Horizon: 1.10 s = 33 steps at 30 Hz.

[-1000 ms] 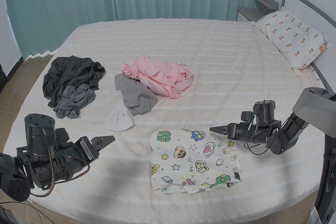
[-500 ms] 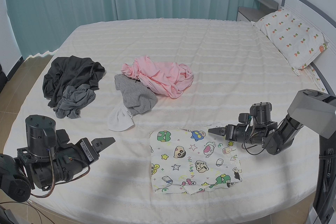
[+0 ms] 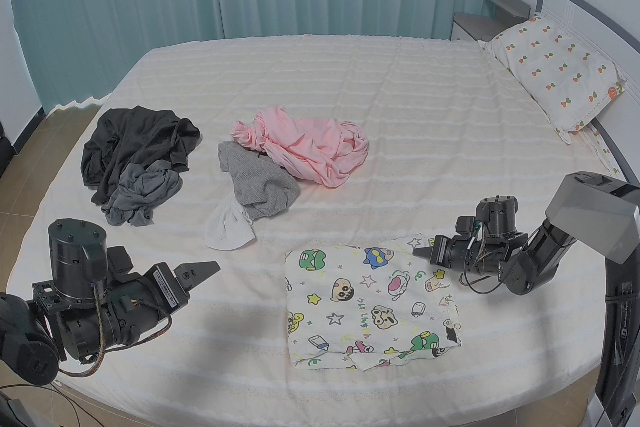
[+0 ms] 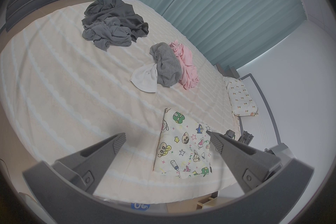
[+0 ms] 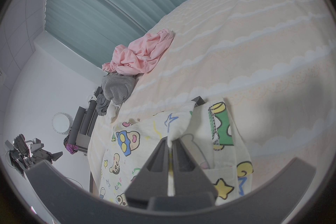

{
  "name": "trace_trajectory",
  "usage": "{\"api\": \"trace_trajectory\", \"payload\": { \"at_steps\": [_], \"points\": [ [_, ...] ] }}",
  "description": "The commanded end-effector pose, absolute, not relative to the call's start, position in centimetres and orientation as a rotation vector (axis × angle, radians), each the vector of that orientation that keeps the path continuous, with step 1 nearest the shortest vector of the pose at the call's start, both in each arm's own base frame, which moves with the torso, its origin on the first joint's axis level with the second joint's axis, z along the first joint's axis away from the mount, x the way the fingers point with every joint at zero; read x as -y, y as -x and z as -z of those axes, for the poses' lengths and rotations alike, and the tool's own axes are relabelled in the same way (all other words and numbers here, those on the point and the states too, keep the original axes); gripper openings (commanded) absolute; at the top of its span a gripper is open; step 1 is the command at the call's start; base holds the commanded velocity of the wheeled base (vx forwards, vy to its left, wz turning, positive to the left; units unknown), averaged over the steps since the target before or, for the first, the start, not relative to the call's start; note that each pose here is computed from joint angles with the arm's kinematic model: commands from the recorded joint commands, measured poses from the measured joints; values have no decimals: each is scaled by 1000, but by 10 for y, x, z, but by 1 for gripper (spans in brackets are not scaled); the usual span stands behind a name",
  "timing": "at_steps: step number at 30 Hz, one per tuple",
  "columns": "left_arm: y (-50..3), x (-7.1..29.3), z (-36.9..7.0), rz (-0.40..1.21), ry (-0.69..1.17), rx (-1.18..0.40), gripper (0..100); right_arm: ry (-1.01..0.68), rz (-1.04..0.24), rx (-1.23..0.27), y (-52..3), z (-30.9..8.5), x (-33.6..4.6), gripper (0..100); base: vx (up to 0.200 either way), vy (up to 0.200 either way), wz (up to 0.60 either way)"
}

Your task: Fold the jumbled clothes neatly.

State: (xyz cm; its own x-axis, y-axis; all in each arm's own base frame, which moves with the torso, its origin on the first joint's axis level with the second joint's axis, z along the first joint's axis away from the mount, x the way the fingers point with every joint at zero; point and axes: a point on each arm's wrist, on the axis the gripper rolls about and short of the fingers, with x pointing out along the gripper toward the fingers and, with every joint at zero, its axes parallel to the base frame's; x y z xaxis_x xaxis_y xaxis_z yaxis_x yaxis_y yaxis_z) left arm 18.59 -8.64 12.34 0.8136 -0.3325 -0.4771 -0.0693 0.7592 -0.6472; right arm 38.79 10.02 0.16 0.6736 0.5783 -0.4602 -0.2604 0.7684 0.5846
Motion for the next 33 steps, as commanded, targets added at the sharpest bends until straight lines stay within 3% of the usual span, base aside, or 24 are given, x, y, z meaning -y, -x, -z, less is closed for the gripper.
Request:
{"api": "trace_trajectory", "payload": {
  "at_steps": [1,29,30,33],
  "points": [
    [-186,86,-123,153,704,-616,100,-513,-477,-671,-389,-4,-93,0,0,0,0],
    [-185,88,-123,161,698,-621,100,-519,-445,-650,-391,-5,-80,0,0,0,0],
    [-185,88,-123,161,698,-621,100,-517,-443,-654,-390,-4,-79,100,0,0,0],
    [-185,88,-122,162,698,-624,100,-520,-441,-638,-389,-8,-76,100,0,0,0]
  ]
}}
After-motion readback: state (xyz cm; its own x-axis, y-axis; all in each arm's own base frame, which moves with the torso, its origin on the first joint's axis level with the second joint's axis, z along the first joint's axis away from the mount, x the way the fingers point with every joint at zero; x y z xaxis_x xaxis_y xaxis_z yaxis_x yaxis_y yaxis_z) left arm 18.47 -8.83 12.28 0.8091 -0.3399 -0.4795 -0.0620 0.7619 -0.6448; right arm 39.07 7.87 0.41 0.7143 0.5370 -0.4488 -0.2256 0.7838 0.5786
